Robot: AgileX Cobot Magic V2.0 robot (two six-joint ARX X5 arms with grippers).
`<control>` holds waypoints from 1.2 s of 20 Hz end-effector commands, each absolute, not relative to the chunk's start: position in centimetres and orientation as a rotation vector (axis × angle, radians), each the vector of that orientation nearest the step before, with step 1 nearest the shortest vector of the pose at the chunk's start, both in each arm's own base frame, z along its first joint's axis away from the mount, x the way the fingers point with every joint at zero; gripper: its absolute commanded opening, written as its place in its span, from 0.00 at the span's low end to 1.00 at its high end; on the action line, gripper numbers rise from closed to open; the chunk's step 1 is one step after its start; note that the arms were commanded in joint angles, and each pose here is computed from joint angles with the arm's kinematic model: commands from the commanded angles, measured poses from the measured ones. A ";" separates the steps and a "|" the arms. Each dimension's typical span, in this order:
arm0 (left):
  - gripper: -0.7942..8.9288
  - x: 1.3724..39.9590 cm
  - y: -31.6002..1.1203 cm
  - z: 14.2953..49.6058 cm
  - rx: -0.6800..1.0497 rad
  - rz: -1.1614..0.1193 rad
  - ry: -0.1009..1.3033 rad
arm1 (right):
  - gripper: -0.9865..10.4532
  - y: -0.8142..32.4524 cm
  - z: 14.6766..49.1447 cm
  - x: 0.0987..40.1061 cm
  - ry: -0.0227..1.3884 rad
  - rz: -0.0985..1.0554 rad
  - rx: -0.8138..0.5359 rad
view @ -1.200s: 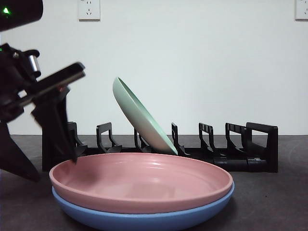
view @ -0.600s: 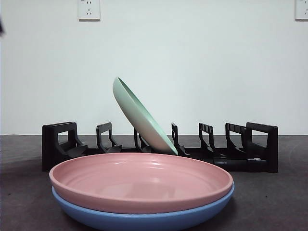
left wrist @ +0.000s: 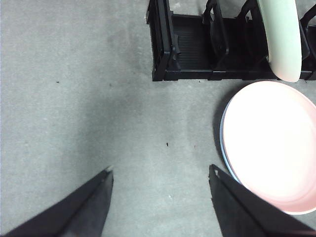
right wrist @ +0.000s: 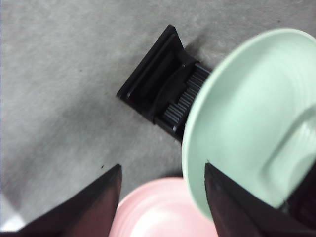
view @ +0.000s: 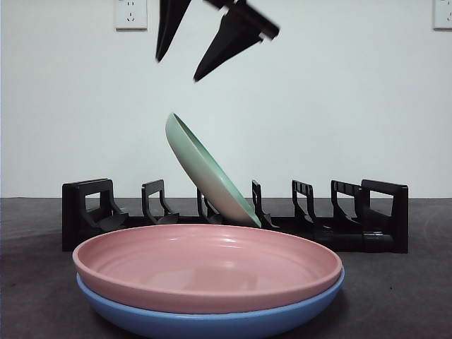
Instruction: Place the plate
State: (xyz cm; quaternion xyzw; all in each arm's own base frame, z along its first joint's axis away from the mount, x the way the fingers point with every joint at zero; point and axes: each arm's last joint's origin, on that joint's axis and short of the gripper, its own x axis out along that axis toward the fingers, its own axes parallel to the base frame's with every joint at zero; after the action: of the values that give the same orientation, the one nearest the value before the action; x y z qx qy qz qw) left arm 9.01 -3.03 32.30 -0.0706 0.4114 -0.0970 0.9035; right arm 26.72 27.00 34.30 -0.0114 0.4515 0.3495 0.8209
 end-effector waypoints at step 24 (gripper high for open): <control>0.40 9.3 -3.1 33.2 -0.154 -0.188 0.782 | 0.10 29.0 30.9 30.1 1.045 0.788 -0.045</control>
State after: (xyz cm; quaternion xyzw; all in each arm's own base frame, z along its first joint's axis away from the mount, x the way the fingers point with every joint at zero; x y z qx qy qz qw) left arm 9.27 -3.05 32.57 -0.0728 0.3925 -0.0899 0.9124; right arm 30.40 28.64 29.37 -0.0158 0.5125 0.3466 0.7855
